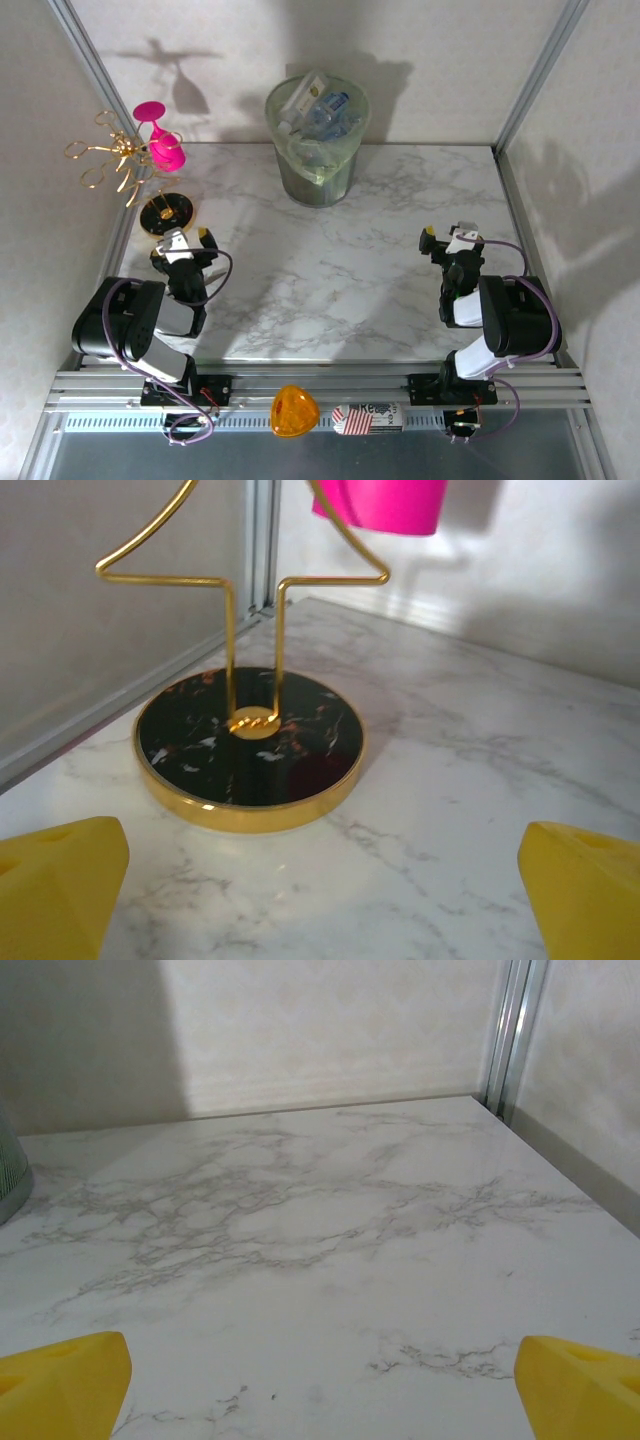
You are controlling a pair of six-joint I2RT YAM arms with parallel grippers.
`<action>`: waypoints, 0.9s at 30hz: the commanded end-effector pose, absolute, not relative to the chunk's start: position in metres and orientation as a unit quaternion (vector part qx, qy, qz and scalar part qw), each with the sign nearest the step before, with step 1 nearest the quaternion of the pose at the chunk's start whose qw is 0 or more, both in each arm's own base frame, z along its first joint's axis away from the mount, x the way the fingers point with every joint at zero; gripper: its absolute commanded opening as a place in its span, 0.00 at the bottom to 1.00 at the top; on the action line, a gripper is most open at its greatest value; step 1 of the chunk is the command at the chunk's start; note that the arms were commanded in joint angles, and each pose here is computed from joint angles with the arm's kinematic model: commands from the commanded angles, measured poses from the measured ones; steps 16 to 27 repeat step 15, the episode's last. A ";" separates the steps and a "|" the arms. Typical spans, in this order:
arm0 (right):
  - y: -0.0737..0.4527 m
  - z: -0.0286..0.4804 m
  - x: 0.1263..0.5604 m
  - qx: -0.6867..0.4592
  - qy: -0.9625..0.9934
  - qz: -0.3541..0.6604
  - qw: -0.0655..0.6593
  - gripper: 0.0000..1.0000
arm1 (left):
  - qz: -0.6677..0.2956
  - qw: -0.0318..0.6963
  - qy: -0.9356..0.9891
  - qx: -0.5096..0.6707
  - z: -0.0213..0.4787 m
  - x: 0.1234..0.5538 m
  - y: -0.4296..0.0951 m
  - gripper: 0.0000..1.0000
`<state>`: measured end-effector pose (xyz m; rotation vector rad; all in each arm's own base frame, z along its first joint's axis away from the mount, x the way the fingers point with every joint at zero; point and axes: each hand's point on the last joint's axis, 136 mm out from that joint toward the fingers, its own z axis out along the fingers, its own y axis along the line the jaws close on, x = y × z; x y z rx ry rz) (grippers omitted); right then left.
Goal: Put the plastic bottles in the bin
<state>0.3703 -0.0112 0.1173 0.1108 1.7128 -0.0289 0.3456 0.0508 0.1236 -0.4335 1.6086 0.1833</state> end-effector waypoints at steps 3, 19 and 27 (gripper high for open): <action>-0.009 0.126 0.372 0.045 0.743 -0.007 0.667 0.99 | 0.049 0.690 0.697 -0.189 0.138 0.353 0.042 1.00; -0.008 0.126 0.372 0.044 0.744 -0.007 0.667 0.99 | 0.060 0.680 0.704 -0.196 0.135 0.358 0.043 1.00; -0.008 0.126 0.372 0.044 0.744 -0.007 0.667 0.99 | 0.060 0.680 0.704 -0.196 0.135 0.358 0.043 1.00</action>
